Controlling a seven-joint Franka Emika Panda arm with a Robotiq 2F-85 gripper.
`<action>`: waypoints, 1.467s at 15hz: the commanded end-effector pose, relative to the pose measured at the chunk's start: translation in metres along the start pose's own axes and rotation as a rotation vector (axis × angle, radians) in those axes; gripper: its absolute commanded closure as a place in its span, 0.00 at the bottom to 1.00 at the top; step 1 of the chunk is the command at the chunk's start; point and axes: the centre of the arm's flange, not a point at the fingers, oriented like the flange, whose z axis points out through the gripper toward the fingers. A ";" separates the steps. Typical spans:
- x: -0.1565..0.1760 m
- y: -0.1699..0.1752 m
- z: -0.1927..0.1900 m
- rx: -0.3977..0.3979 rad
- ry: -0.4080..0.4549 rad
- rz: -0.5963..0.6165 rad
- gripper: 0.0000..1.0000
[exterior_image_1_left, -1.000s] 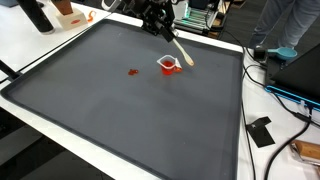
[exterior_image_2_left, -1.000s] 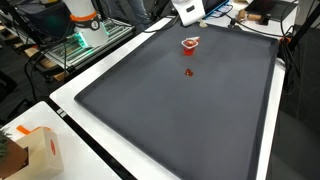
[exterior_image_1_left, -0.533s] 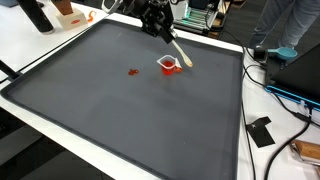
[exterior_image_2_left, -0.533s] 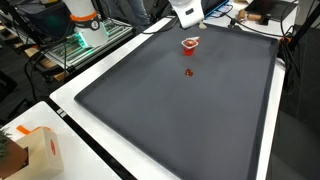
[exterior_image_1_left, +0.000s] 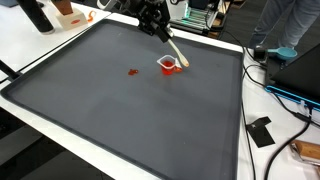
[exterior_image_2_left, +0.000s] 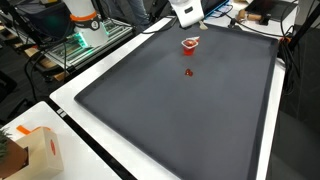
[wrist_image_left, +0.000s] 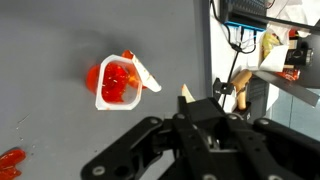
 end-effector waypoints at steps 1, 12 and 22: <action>-0.006 -0.007 -0.013 -0.039 0.023 0.010 0.94; -0.005 -0.043 -0.064 -0.266 0.076 -0.033 0.94; -0.007 -0.082 -0.090 -0.618 0.076 -0.059 0.94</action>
